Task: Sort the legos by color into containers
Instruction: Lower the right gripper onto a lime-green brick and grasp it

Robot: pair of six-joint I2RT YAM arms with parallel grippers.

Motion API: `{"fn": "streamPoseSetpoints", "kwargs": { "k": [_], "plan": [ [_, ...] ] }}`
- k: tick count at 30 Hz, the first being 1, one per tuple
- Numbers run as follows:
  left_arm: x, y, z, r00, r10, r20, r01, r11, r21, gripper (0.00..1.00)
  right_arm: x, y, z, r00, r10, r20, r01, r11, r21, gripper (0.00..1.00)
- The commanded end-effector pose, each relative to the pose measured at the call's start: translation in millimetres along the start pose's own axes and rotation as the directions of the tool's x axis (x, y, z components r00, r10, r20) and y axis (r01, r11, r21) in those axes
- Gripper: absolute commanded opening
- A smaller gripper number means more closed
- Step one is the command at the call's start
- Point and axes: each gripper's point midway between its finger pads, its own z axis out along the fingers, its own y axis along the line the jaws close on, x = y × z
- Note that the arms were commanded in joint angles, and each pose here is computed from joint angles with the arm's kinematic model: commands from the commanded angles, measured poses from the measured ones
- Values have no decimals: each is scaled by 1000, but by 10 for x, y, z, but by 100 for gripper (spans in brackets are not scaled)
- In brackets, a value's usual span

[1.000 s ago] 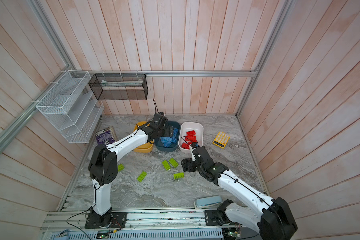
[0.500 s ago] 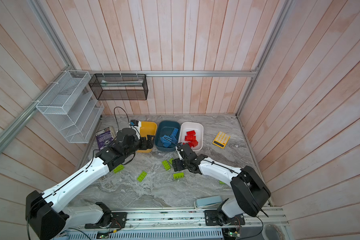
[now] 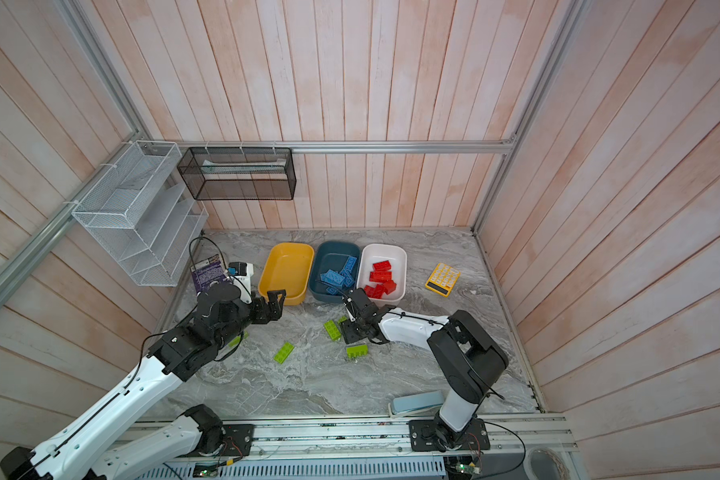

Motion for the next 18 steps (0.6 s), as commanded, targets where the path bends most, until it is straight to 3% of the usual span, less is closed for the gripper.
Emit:
{"fn": "streamPoseSetpoints", "kwargs": {
  "k": [1,10,18],
  "plan": [
    [174,159,-19,999,24,-41,-26,998,-58,95,-119,48,18,999,-26,24,26,1000,10,61],
    [200,235,-113,999,15,-35,-17,997,-80,95,-137,107,51,998,-58,17,58,998,24,30],
    [163,268,-167,1000,5,-6,-5,996,-90,95,-341,290,-233,996,-63,69,64,998,-10,26]
  ]
}}
